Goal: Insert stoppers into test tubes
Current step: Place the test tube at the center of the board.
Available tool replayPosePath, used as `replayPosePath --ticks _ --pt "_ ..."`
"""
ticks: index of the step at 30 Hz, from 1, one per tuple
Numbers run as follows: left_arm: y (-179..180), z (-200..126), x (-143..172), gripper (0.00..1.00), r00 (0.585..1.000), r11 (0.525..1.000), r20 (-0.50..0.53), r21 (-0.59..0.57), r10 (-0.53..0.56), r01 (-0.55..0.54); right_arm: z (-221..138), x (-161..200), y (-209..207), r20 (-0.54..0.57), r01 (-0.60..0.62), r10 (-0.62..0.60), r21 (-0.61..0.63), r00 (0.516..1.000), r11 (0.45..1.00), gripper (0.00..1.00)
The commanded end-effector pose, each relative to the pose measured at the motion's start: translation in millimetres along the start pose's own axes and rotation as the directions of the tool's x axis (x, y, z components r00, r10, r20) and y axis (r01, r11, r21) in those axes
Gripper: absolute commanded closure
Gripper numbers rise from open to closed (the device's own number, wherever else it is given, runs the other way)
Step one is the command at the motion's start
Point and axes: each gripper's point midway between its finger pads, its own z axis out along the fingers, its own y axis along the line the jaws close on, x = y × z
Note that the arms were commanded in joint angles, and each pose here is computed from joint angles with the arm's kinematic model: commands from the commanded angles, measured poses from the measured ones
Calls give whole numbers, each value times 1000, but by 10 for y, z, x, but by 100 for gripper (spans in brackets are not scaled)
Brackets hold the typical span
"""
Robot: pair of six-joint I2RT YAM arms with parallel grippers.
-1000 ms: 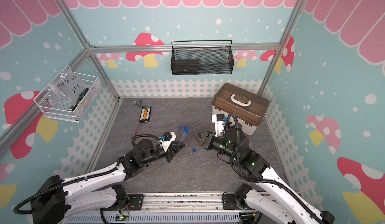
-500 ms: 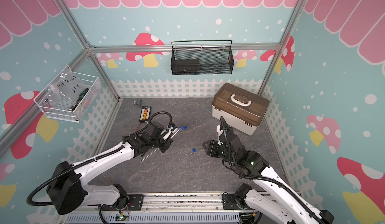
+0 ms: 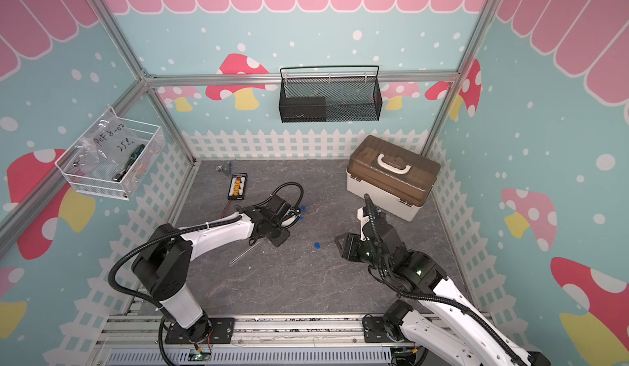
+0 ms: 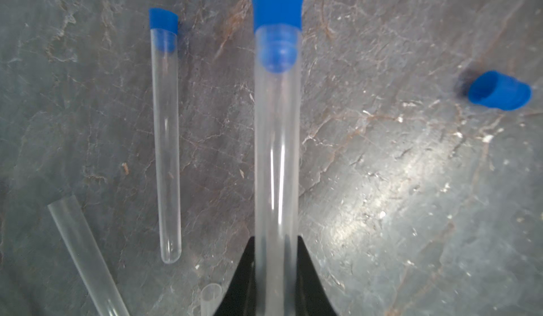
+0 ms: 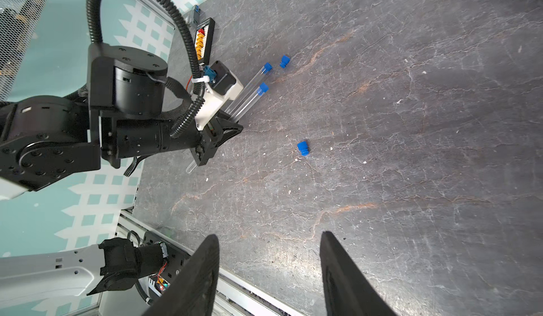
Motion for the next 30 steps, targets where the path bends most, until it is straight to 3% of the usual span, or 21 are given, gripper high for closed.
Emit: replayPosePath --ticks 1,30 --pt "132 31 -61 96 1000 999 -17 -42 13 -13 10 50 -99 -8 -11 11 36 1000 999 46" --pt "223 355 61 83 995 997 -93 -75 -32 25 95 87 -68 -44 0 1 32 999 999 46"
